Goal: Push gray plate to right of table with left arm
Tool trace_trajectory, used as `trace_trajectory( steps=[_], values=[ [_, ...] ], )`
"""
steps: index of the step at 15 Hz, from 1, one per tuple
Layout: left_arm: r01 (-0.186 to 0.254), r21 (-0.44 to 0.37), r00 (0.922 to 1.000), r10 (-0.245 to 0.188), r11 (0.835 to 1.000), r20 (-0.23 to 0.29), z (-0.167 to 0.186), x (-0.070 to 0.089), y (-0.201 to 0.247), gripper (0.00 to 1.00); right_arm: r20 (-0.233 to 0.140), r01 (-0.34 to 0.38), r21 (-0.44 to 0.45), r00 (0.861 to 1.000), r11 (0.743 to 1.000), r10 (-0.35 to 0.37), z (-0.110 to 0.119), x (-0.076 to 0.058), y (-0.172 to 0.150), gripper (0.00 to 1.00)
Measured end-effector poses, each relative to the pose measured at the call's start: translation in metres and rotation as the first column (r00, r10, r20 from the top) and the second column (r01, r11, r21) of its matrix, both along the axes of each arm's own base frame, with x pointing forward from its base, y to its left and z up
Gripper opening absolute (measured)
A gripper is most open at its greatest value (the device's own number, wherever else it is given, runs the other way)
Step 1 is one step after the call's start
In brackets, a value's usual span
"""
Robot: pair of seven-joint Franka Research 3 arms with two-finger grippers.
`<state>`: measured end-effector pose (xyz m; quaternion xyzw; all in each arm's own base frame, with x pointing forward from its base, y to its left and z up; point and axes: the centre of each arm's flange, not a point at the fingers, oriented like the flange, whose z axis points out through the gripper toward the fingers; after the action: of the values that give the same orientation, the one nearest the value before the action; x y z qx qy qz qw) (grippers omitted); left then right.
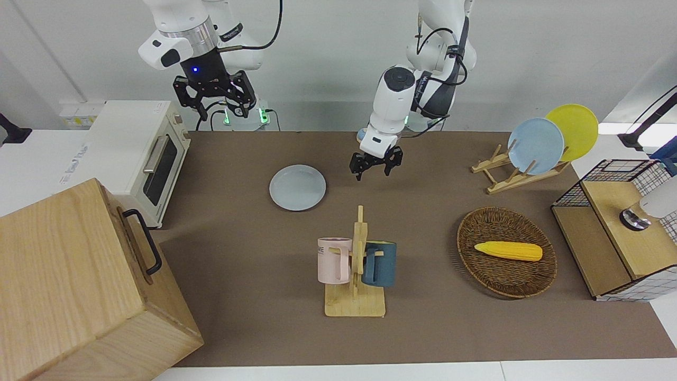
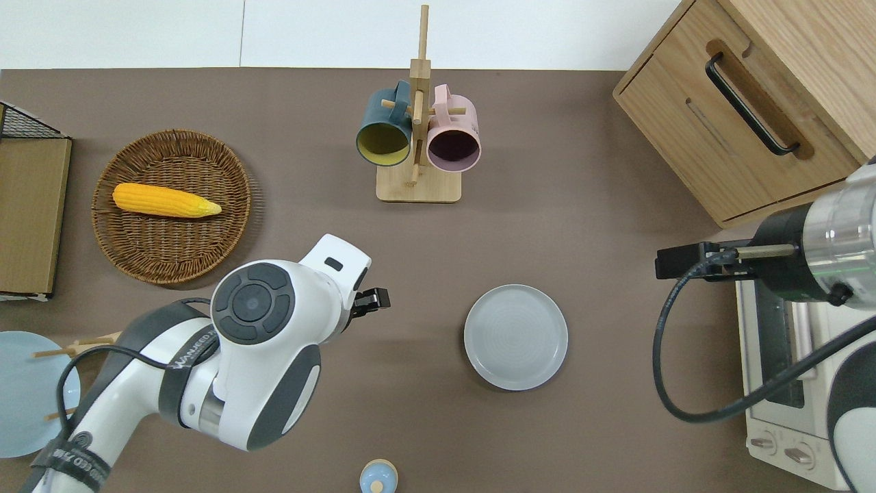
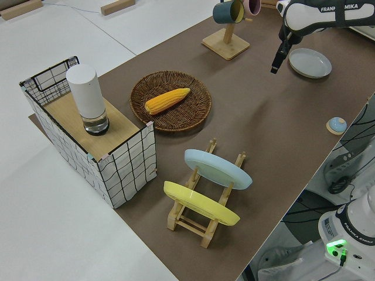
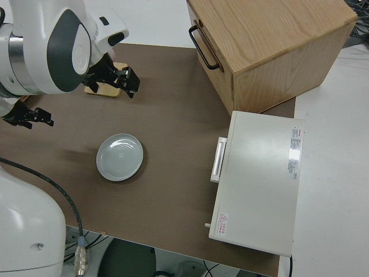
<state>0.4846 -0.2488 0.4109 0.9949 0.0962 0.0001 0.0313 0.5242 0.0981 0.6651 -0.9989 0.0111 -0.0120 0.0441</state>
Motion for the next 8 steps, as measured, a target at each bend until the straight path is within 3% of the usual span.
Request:
trace_trajectory(
  steps=[8],
  values=[
    [-0.011, -0.015, 0.9995, 0.012, 1.0, 0.03, 0.033, 0.027, 0.086, 1.0, 0.0, 0.0, 0.0, 1.0, 1.0, 0.0, 0.0, 0.0, 0.0, 1.0]
  ],
)
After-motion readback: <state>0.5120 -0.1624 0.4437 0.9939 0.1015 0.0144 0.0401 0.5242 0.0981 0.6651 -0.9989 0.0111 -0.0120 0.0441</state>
